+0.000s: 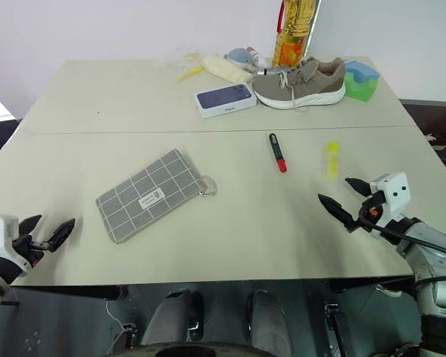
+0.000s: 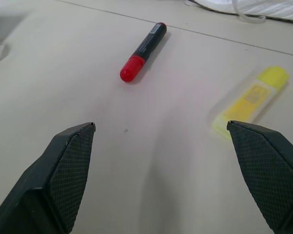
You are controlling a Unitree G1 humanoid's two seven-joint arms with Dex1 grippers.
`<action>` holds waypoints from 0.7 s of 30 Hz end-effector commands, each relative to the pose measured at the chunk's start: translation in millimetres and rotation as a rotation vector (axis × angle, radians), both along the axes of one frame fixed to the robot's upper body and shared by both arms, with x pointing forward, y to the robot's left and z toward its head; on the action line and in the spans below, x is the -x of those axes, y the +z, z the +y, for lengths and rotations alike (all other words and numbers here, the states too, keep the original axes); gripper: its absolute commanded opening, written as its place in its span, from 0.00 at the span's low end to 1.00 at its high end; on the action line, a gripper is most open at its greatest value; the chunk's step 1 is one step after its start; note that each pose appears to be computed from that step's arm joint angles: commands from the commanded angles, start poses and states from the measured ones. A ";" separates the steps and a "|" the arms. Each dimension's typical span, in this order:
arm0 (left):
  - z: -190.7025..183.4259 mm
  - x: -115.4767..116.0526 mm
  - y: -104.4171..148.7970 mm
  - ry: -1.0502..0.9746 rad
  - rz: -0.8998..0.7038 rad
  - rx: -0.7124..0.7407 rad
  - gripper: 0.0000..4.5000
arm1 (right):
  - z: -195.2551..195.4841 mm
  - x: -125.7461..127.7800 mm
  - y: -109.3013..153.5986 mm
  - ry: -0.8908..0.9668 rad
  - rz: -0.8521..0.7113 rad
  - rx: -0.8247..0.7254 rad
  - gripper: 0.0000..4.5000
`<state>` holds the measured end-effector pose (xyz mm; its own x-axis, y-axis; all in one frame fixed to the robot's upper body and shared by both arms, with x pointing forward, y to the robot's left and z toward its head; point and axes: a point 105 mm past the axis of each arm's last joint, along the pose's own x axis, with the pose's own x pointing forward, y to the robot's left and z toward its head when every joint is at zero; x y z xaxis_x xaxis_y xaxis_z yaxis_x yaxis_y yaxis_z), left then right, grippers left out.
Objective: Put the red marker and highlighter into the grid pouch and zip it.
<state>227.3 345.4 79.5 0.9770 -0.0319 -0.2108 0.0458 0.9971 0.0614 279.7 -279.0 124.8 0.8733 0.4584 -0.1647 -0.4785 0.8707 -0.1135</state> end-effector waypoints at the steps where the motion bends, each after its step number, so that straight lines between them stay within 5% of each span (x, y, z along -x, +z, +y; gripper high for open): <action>1: 0.5 -1.8 13.0 0.000 -0.047 -0.022 0.99 | -1.1 -2.9 10.8 -0.001 -0.045 0.022 1.00; 8: -5.0 -9.0 11.1 -0.007 -0.059 -0.006 0.99 | 10.1 -9.0 15.2 -0.011 -0.074 -0.006 1.00; 21: -23.7 -21.6 13.8 -0.032 -0.156 -0.013 0.99 | 125.2 -36.7 33.4 0.200 -0.134 -0.071 1.00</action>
